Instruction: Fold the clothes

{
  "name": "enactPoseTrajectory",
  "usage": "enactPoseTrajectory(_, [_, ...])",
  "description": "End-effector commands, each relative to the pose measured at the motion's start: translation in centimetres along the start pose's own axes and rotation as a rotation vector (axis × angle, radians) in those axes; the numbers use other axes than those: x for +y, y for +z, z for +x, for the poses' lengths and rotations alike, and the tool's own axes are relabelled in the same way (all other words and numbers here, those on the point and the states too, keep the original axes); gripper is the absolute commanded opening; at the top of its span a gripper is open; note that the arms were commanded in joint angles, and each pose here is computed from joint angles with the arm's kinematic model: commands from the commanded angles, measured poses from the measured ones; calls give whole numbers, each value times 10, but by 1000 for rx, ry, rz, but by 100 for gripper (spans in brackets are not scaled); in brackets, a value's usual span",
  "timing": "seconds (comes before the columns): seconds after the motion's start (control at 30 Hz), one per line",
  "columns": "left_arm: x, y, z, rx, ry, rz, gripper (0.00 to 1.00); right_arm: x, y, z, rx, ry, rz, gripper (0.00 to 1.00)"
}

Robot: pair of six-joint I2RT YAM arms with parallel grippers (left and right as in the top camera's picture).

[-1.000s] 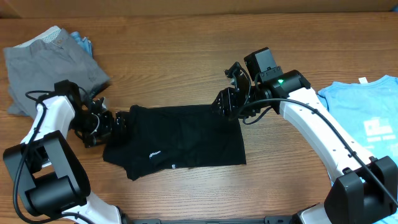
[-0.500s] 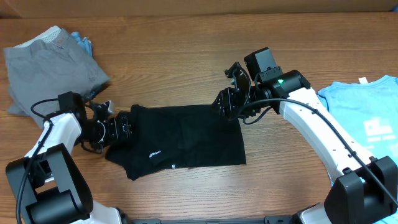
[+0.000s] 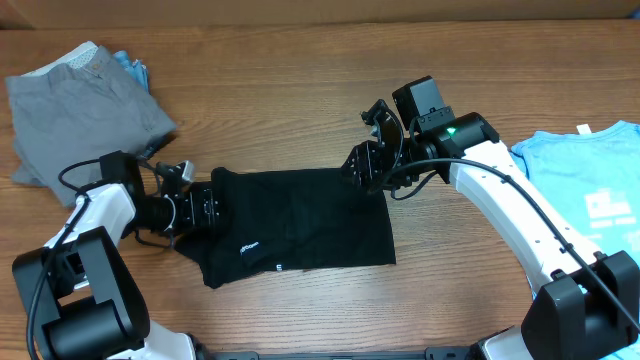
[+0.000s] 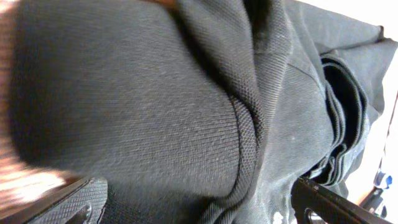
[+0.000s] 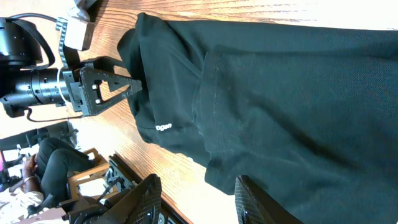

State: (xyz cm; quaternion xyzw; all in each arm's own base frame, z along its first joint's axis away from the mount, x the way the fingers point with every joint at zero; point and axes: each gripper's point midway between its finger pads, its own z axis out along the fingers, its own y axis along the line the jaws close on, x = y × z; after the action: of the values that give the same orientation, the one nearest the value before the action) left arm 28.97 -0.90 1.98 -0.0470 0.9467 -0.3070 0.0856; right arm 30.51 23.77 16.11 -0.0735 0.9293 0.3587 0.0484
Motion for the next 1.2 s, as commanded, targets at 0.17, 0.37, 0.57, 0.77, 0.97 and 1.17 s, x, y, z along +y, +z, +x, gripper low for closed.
enactPoseTrajectory(0.17, [-5,32,31,132,62,7,94,6,-8,-4,-28,-27,-3,42])
enactPoseTrajectory(0.37, [-8,38,35,163,96,-21,50,6,-8,-3,-25,-24,-2,41])
enactPoseTrajectory(0.57, [-9,37,43,190,31,-21,4,6,-8,-3,-26,-25,-1,41])
enactPoseTrajectory(0.77, [-5,12,38,218,-105,-46,4,4,-8,-4,-29,-25,10,41])
enactPoseTrajectory(0.97, [-11,-51,2,194,-211,-71,4,1,-8,-5,-35,-24,24,41])
enactPoseTrajectory(1.17, [-59,-85,-33,150,-145,-37,4,-3,-9,-7,-46,-23,49,41])
